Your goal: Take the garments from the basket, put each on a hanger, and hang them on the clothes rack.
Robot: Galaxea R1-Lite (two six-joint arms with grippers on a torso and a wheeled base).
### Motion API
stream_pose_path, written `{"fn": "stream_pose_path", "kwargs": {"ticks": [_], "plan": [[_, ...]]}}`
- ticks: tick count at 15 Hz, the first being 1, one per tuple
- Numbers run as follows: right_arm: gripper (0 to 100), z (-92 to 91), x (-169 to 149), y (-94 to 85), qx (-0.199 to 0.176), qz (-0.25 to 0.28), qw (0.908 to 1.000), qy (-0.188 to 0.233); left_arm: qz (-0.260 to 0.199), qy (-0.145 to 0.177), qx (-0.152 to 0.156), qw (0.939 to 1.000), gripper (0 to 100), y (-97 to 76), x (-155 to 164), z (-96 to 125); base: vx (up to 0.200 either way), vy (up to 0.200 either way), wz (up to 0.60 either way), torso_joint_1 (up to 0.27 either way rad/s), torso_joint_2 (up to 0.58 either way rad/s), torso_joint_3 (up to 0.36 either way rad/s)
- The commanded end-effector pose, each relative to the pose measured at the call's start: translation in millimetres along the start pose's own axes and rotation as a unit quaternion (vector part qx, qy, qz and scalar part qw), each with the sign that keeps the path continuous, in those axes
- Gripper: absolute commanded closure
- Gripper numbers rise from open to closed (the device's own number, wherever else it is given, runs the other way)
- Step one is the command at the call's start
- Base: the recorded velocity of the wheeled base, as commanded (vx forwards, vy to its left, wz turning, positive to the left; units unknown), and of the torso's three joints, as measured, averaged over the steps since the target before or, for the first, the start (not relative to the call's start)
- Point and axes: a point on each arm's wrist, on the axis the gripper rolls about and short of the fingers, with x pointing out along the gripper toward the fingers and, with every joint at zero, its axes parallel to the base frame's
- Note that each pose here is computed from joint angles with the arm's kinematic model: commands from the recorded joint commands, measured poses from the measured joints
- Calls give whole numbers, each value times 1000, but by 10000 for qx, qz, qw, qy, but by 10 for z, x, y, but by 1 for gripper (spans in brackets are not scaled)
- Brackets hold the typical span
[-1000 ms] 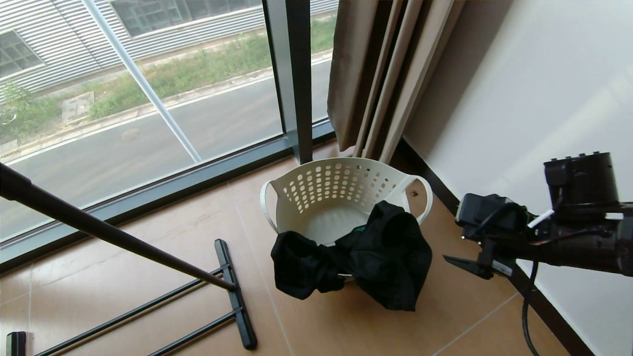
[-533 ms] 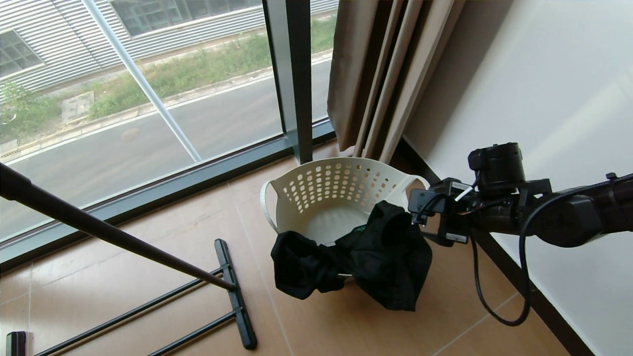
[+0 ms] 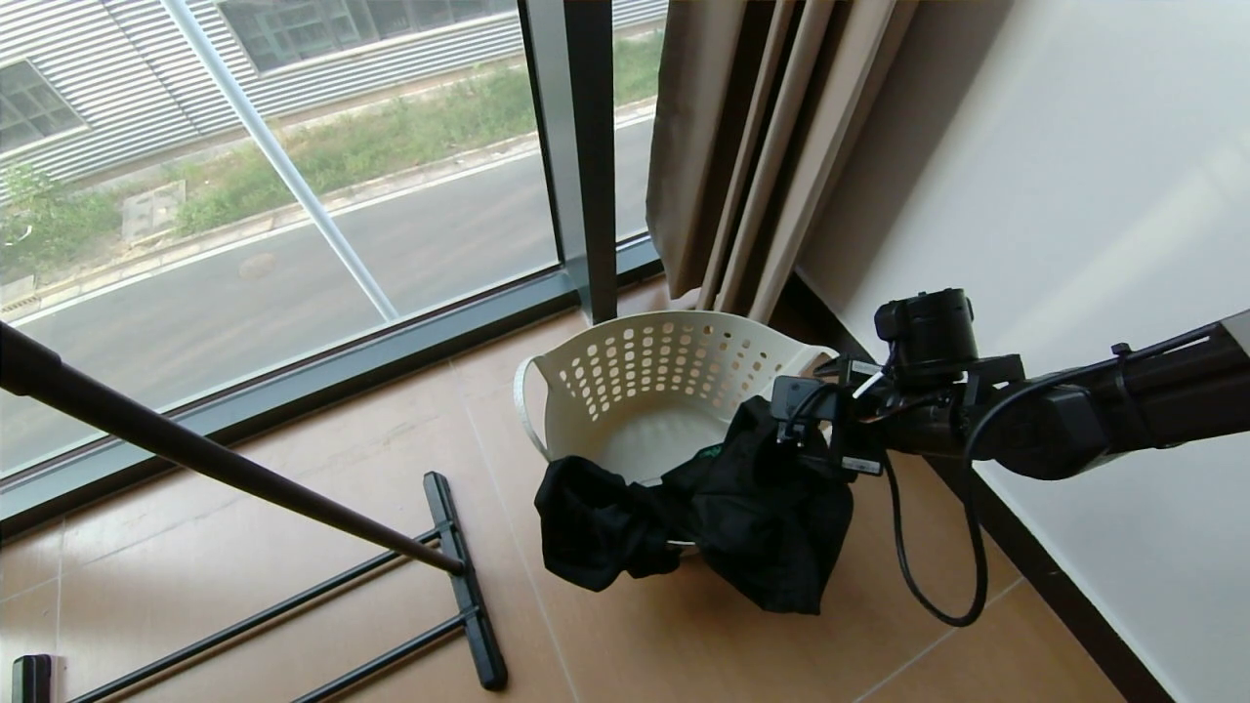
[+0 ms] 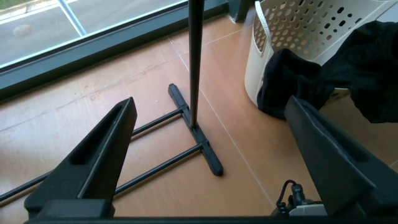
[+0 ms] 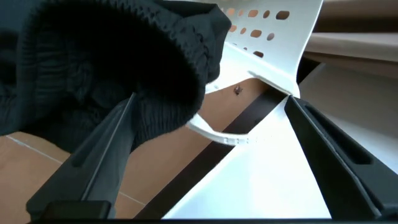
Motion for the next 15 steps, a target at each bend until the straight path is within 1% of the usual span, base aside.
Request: {"fn": "stream_pose_path", "kwargs": {"ticks": [1,5,8,9,10,12,13,14,15], "plan": [[0,41,150,36,-42,76,10000,4,-4,10,3,10000,0,0,1,-1,0,0,0,0,0,0],[0,73,310,-3,-46,-3,10000,60,-4,10,-4,10000,0,0,1,-1,0,0,0,0,0,0],[0,133,395,-105,-28,-164,9999,-28,-4,10,3,10000,0,0,1,-1,0,0,0,0,0,0],[0,138,421,-110,-27,-174,9998,-24,-12,10,-4,10000,0,0,1,-1,0,0,0,0,0,0],[100,138,426,-110,-27,-174,9998,-24,-4,10,3,10000,0,0,1,-1,0,0,0,0,0,0],[100,140,408,-102,-9,-158,9999,-41,-4,10,-4,10000,0,0,1,-1,0,0,0,0,0,0],[100,149,363,-70,-1,-107,9999,-61,-4,10,3,10000,0,0,1,-1,0,0,0,0,0,0],[100,195,227,-79,30,-136,9998,-132,4,2,4,10000,0,0,1,1,0,0,0,0,0,0],[100,195,227,-79,30,-136,9998,-132,4,2,4,10000,0,0,1,1,0,0,0,0,0,0]]}}
